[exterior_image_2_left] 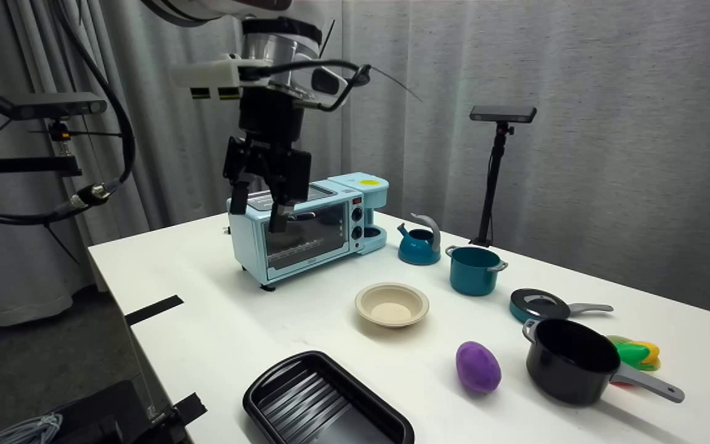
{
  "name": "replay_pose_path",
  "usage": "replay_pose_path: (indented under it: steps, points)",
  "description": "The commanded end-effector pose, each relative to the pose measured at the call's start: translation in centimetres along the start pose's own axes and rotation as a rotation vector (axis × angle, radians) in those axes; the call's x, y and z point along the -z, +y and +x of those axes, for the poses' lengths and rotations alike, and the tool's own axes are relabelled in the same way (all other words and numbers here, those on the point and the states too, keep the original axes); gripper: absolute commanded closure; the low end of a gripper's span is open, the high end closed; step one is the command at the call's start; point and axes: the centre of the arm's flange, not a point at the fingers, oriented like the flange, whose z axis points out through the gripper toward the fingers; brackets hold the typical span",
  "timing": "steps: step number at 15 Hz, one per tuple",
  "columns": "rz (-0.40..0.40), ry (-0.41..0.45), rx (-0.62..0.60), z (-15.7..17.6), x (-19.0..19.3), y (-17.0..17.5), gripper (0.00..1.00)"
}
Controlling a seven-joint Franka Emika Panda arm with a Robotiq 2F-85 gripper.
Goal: Put the purple plush toy inside the white plate
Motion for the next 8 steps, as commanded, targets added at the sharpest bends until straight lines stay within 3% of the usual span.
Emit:
replay_pose_path:
  steps: [1, 7, 8]
  points:
    - [0.011, 0.014, -0.012, 0.5, 0.8, 0.9, 0.00]
    - [0.055, 0.089, -0.084, 4.0, 3.6, 5.8, 0.00]
    - [0.060, 0.118, -0.097, 6.3, 3.6, 6.1, 0.00]
